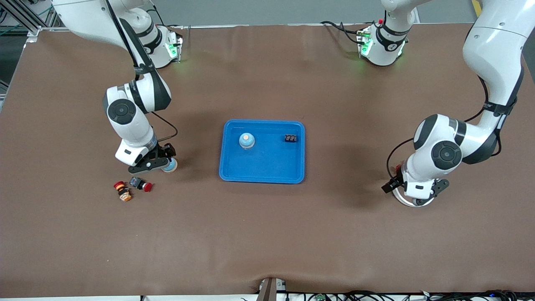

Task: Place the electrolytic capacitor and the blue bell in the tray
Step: 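Move the left gripper to the second capacitor while the right gripper reaches the bell, then grasp the capacitor with the left gripper while the right gripper grasps the bell, then carry the capacitor and the bell with both grippers over the blue tray, then lower both items into the tray and open both grippers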

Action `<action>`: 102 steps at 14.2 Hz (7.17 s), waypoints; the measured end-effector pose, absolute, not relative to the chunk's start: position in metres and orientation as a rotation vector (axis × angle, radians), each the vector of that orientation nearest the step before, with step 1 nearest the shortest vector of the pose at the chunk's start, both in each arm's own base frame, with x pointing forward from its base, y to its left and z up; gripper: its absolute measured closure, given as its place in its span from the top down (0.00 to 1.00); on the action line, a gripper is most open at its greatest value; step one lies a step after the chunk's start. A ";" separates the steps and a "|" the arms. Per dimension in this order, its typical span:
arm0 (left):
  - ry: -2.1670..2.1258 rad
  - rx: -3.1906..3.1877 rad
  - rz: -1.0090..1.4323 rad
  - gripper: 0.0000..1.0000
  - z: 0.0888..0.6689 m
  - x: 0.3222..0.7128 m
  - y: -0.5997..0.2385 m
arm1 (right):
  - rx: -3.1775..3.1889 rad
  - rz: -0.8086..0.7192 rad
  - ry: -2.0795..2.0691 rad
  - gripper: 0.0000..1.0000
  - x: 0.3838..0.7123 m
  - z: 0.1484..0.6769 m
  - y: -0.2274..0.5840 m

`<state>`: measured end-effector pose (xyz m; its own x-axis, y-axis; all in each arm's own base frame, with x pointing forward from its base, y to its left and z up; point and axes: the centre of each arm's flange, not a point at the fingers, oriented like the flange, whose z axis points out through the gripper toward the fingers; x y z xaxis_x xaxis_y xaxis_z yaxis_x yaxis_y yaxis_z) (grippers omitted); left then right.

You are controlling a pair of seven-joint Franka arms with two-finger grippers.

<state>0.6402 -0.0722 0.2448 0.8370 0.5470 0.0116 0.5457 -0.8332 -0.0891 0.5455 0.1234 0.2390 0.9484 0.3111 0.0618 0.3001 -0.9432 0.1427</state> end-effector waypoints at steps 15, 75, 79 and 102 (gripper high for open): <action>-0.832 -2.987 0.036 1.00 0.214 0.645 0.006 | 3.050 0.106 0.340 1.00 0.543 0.195 0.123; -2.010 -2.505 0.055 0.30 0.257 0.601 -0.264 | 3.059 0.102 0.375 0.67 0.545 0.179 0.126; -2.062 -2.457 0.068 0.30 0.256 0.580 -0.307 | 3.049 -0.005 0.385 0.67 0.562 0.212 0.139; -2.145 -2.416 0.073 0.30 0.192 0.502 -0.439 | 3.180 0.080 -0.236 0.67 0.552 0.239 0.387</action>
